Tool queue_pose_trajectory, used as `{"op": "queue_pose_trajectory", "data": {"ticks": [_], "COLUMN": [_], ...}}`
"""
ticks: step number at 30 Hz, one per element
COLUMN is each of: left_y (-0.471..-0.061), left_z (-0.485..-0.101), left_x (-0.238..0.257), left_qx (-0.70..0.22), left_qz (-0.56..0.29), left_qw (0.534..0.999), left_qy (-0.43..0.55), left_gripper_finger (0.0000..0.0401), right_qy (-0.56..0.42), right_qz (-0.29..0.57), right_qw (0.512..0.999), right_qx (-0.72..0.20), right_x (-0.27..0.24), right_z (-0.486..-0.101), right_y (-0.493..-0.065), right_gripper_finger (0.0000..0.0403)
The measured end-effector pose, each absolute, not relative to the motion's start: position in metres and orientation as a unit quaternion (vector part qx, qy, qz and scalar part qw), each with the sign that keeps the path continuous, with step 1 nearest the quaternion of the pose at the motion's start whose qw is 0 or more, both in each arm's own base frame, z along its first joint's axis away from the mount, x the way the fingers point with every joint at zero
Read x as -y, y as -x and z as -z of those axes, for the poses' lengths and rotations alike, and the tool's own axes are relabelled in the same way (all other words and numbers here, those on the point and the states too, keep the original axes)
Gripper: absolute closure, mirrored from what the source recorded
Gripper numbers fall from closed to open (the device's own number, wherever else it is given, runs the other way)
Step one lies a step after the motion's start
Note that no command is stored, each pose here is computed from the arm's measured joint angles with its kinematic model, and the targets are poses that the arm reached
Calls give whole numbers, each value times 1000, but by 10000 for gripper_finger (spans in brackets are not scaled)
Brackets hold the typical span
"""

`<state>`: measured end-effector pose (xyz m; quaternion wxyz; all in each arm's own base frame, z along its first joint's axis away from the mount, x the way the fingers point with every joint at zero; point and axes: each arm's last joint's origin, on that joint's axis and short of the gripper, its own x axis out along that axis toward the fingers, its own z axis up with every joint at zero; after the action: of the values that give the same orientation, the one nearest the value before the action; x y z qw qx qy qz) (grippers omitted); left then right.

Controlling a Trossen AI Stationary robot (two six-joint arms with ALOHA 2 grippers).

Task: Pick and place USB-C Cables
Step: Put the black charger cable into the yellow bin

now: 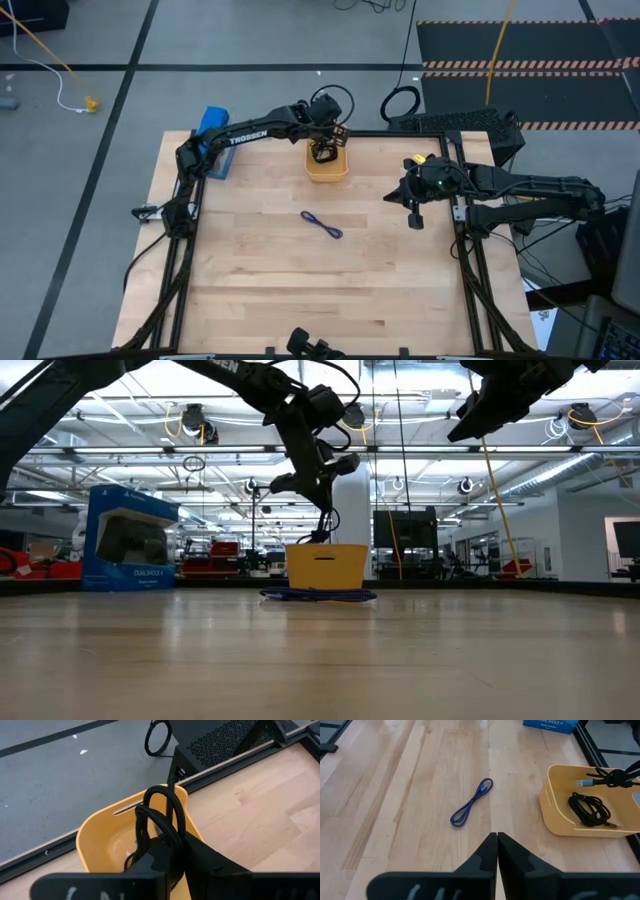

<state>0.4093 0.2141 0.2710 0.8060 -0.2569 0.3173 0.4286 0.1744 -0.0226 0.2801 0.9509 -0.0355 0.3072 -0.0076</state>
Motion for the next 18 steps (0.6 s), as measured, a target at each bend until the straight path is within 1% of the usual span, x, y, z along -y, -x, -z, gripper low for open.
{"op": "queue_pose_trajectory", "data": {"ticks": [4,11,13,18], "left_y": [-410,-419,-422,-425], "left_z": [-271,-246,-241,-229], "left_x": [-213,-214,-216,-217], "left_qx": [-318,-348,-345,-362], "left_qz": [-426,-413,-413,-405], "left_qw": [807,802,803,798], "left_qy": [259,255,256,260], "left_gripper_finger": [365,386,383,357], "right_qy": [36,38,38,44], "right_qz": [8,7,8,5], "right_qw": [951,952,952,952], "right_qx": [-306,-303,-303,-304], "right_x": [23,23,23,23], "right_z": [-280,-281,-281,-281], "right_y": [-175,-175,-175,-175], "right_gripper_finger": [399,399,399,399]}}
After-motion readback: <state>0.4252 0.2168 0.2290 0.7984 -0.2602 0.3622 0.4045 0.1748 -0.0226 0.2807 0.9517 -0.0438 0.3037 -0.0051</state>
